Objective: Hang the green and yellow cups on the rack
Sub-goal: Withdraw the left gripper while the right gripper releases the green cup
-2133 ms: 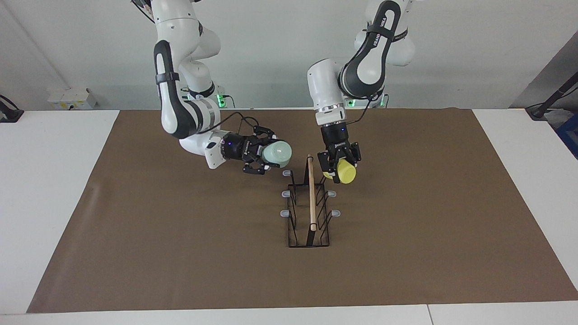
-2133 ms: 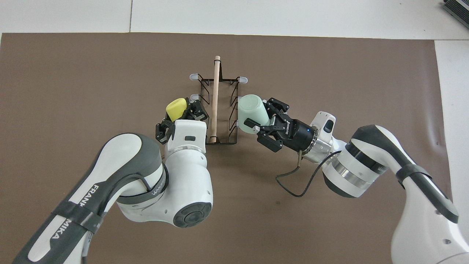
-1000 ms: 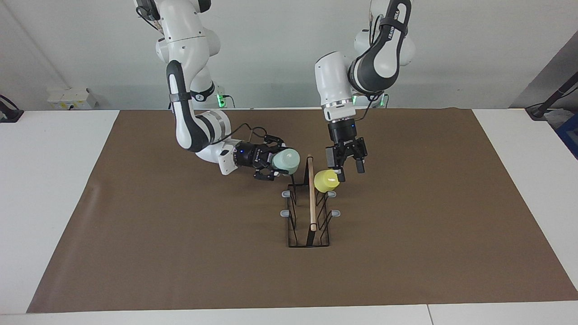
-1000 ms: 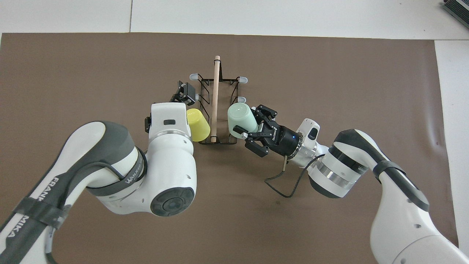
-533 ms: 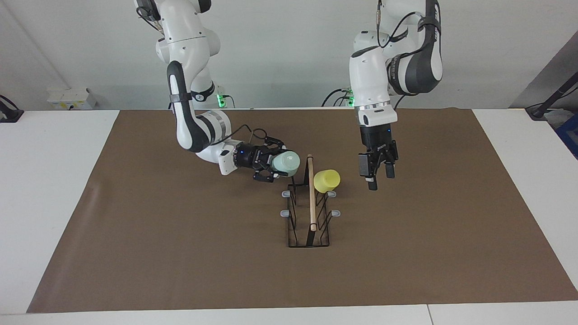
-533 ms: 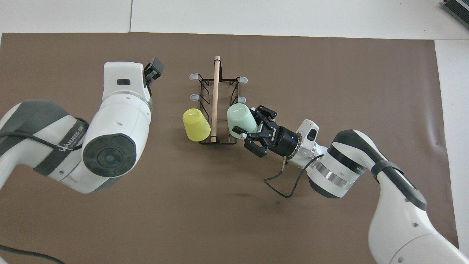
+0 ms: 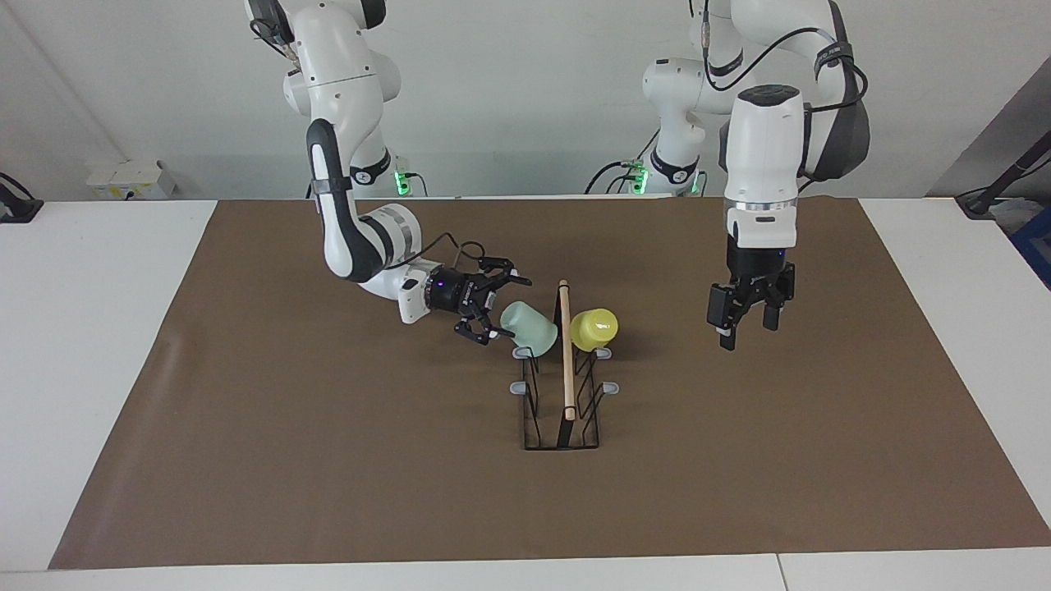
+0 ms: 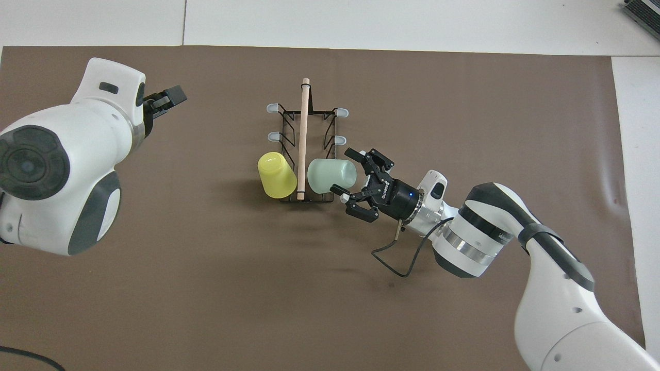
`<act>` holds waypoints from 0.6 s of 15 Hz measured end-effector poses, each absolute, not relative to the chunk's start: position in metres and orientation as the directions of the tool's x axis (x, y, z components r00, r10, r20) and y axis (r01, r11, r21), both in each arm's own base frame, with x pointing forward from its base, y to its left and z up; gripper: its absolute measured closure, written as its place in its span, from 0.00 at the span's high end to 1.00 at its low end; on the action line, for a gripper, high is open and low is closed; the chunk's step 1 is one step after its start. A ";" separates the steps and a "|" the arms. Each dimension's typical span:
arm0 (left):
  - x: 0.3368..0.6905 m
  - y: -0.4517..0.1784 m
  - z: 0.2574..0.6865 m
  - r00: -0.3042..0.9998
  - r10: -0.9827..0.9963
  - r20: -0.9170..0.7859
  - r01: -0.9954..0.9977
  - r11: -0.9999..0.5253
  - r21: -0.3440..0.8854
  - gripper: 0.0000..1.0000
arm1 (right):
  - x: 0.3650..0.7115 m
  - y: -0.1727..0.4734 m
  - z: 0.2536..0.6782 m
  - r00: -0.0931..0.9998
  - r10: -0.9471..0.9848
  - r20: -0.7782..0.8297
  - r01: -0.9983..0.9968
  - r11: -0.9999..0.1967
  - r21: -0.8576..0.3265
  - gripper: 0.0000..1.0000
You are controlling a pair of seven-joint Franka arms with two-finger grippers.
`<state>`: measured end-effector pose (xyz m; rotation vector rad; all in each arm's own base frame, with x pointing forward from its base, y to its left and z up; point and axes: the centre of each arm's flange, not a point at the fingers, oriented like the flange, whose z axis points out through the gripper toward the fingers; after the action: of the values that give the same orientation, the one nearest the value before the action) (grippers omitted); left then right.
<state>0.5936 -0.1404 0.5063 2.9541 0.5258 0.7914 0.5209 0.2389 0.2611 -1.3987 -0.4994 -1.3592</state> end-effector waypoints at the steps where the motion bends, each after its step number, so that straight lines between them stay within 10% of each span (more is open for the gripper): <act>1: 0.593 -0.128 0.508 0.846 0.285 0.451 0.272 -0.958 0.095 1.00 | 0.522 0.238 0.262 0.258 -0.365 0.894 0.856 -0.342 -0.387 1.00; 9: 0.569 -0.020 0.549 0.988 -0.049 0.148 -0.058 -0.997 0.053 1.00 | 0.559 0.131 0.332 0.164 0.015 0.986 0.886 -0.442 -0.141 1.00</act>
<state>0.5694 -0.0198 0.5490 3.0754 -0.0828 0.2265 0.5595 0.1314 0.3323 -1.6457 -0.8765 -1.3813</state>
